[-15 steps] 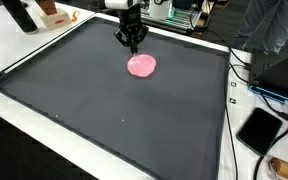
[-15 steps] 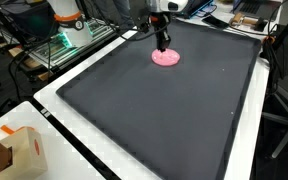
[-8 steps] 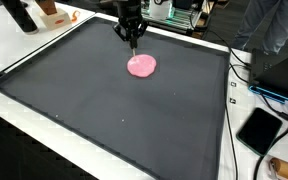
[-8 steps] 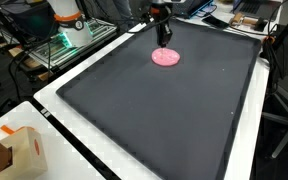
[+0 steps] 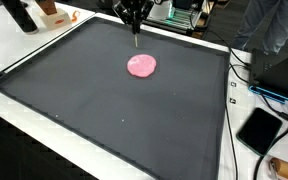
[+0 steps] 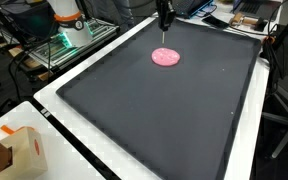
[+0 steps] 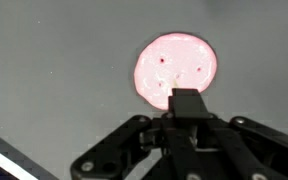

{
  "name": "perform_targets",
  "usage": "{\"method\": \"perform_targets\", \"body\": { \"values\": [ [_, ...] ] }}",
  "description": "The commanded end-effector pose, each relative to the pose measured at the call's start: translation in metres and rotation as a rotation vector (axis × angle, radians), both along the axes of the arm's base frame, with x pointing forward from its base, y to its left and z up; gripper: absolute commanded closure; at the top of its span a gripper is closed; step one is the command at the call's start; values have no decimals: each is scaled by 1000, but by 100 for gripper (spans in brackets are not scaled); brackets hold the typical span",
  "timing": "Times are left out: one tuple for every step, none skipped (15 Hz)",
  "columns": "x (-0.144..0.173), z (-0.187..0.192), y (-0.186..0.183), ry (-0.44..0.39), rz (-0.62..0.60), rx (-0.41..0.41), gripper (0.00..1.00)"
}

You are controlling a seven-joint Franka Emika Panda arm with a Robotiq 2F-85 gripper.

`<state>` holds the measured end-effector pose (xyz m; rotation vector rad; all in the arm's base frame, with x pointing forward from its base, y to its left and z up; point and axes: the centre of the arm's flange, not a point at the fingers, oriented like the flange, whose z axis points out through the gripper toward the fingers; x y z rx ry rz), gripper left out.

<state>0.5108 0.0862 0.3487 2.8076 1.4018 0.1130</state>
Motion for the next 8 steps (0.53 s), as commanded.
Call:
{"method": "perform_targets", "body": {
  "values": [
    [-9,39,11,20,-29,-30,97],
    [-10,49,15,22,-30,-29,97],
    [-11,57,19,25,-38,-31,97],
    [-13,66,23,28,-44,-27,97],
    [-14,73,26,28,-48,-28,97],
    [-15,79,29,26,-45,-27,97],
    [-16,85,33,23,-49,-32,97],
    [-17,90,36,22,-47,-30,97]
  ]
}}
